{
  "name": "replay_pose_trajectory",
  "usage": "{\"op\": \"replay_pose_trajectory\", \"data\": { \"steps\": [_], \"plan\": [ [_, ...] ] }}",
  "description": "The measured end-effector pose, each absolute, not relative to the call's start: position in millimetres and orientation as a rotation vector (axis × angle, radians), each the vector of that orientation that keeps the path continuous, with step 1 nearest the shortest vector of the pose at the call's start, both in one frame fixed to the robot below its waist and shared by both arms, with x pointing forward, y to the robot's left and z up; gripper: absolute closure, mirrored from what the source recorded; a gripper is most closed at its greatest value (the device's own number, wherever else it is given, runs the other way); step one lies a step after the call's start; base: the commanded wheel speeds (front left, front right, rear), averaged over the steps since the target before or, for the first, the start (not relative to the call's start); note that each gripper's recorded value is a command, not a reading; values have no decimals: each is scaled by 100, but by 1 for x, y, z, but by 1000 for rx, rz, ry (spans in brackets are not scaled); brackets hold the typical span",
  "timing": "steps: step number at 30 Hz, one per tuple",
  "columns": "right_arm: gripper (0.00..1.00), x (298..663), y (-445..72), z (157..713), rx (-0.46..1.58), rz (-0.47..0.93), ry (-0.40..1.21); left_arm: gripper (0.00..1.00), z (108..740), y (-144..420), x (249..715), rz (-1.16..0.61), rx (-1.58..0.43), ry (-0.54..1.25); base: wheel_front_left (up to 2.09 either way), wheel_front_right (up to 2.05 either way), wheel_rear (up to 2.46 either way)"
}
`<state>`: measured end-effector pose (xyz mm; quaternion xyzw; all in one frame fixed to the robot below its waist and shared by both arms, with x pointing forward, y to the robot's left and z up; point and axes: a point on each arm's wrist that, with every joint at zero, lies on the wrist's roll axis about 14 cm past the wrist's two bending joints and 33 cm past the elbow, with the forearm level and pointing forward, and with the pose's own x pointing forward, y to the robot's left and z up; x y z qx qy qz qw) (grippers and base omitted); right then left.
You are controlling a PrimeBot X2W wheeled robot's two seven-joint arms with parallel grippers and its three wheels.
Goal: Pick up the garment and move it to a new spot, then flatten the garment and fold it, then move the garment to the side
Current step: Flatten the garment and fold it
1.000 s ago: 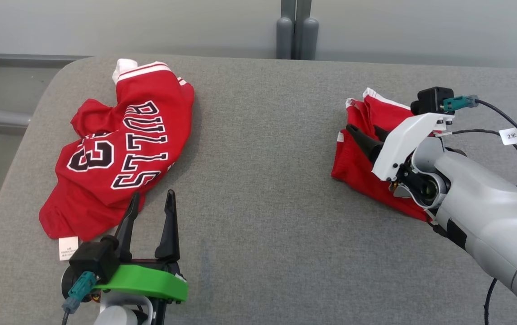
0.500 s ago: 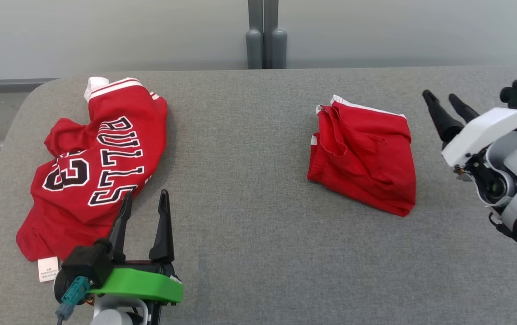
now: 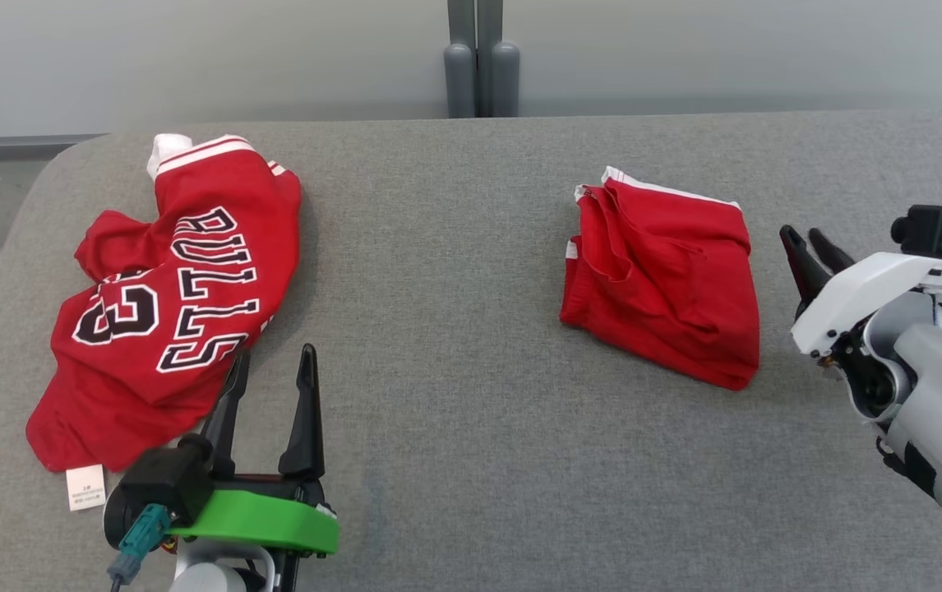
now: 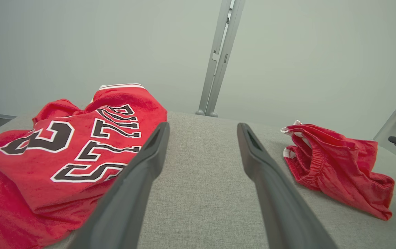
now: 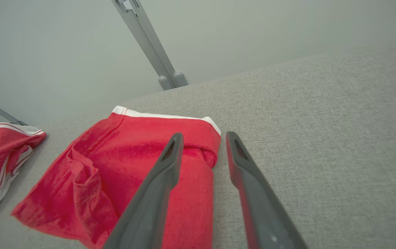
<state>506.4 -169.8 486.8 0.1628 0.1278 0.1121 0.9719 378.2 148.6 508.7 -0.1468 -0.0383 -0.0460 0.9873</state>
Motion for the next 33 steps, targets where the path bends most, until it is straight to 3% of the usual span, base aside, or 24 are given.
{"op": "replay_pose_trajectory", "data": {
  "steps": [6, 13, 20, 21, 23, 24, 33],
  "plan": [
    [100, 503, -119, 465, 365, 308, 351, 0, 503, 161, 372, -52, -292, -63, 0, 0, 0],
    [100, 471, -26, 455, 425, 525, 423, 0, 502, 171, 366, -16, -292, -65, 0, 0, 0],
    [100, 452, -5, 466, 440, 611, 388, 0, 506, 170, 368, -21, -294, -75, 0, 0, 0],
    [75, 452, -7, 469, 441, 612, 373, 0, 506, 169, 369, -24, -294, -77, 0, 0, 0],
    [38, 454, -16, 479, 441, 607, 336, 0, 508, 166, 372, -34, -294, -83, 0, 0, 0],
    [0, 456, -21, 482, 439, 599, 319, 0, 509, 165, 373, -39, -294, -85, 0, 0, 0],
    [0, 478, -97, 553, 328, 481, 15, 0, 516, 150, 386, -85, -280, -105, 0, 0, 0]
  ]
}}
